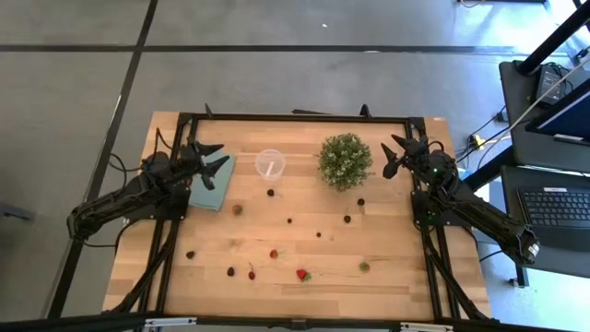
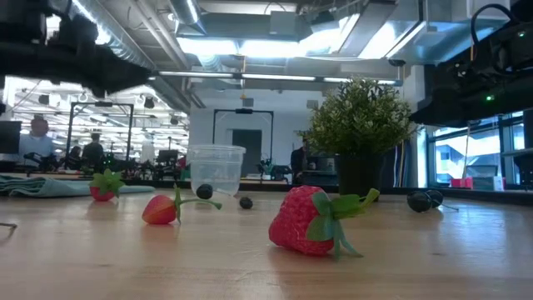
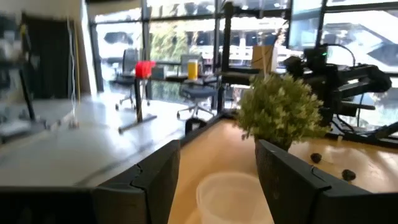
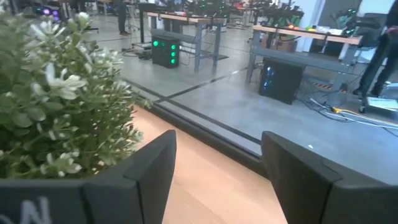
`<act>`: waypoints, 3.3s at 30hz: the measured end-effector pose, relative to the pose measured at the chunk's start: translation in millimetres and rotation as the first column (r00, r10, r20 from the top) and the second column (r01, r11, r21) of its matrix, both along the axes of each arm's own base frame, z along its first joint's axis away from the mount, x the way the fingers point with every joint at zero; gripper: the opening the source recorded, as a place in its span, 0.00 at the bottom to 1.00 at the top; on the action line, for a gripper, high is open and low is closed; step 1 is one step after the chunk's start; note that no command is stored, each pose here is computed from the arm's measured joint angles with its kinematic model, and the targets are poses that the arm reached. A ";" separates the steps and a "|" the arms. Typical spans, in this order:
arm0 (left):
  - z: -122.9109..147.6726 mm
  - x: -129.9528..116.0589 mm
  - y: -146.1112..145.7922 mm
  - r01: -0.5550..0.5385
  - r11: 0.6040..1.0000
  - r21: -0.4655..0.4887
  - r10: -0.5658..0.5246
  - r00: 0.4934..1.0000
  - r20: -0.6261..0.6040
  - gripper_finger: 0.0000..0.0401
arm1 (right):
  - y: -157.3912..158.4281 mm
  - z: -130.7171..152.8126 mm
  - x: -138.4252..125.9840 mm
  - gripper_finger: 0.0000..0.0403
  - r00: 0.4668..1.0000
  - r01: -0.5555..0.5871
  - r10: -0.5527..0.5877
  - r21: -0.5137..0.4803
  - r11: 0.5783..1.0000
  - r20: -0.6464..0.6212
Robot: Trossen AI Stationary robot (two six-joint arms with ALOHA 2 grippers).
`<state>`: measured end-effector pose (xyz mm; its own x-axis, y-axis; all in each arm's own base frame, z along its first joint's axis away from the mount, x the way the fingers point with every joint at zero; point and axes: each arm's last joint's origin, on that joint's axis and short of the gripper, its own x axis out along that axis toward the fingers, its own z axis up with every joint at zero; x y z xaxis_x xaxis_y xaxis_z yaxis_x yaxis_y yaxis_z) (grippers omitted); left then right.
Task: Pick and placing Produce into tupperware
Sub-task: Put the red strawberry into the transparent container
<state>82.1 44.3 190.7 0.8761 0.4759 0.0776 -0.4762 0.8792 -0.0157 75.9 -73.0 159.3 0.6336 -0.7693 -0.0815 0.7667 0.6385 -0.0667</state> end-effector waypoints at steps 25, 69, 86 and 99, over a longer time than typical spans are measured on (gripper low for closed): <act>168.9 56.5 2.6 0.275 0.952 -0.134 -0.296 0.712 -0.637 0.50 | -0.7 0.4 -0.8 0.59 0.999 0.036 -0.036 -0.005 0.999 0.002; 84.9 155.3 -40.1 0.364 0.781 -0.508 -0.558 0.040 -0.829 0.56 | -0.7 0.2 -0.8 0.59 0.999 0.035 -0.035 -0.007 0.999 -0.003; 83.4 149.5 -38.8 0.276 0.801 -0.531 -0.556 0.018 -0.831 0.77 | -0.7 0.2 -0.8 0.59 0.999 0.034 -0.034 -0.009 0.999 -0.005; 24.8 140.7 -41.3 0.254 0.790 -0.558 -0.568 -0.037 -0.822 0.77 | -0.6 0.4 -0.8 0.59 0.999 0.034 -0.034 -0.007 0.999 -0.001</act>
<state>222.7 2.9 215.5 0.1637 -0.1396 -0.9766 0.2258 0.9690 -0.1006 75.1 -73.6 159.7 0.6071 -0.7909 -0.0773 0.7878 0.6117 -0.0719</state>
